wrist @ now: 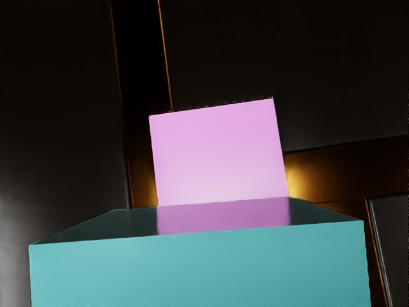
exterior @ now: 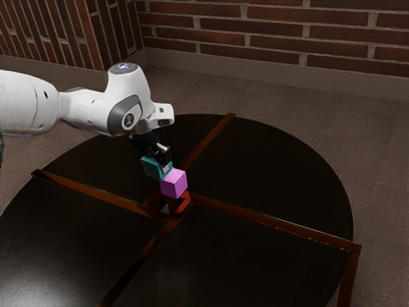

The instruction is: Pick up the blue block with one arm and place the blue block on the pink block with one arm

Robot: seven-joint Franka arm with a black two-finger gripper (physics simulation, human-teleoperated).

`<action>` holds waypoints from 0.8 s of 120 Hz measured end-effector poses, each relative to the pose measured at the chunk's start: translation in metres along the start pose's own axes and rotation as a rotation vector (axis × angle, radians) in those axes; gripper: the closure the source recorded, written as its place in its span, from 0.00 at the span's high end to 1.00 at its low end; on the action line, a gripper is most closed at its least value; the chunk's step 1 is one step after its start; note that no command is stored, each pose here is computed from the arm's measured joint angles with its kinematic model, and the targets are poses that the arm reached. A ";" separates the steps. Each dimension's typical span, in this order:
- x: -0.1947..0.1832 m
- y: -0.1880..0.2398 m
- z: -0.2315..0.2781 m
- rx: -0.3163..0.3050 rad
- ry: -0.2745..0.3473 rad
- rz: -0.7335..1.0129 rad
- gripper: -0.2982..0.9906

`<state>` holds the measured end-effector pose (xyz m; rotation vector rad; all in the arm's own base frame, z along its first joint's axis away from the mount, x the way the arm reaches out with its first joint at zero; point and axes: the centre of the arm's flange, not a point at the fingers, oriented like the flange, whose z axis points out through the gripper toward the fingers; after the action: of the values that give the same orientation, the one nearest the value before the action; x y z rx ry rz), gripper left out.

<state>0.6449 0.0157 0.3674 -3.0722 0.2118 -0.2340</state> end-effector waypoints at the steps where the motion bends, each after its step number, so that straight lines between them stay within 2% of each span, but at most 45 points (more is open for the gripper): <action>1: 0.001 0.000 0.000 0.000 0.000 0.000 0.52; 34: 0.005 0.001 0.009 -0.077 -0.016 -0.085 0.52; 74: 0.009 0.014 0.013 -0.087 -0.026 -0.032 0.52; 96: 0.014 0.007 0.013 -0.082 -0.022 -0.003 0.52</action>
<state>0.6593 0.0074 0.3563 -3.1545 0.2206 -0.1965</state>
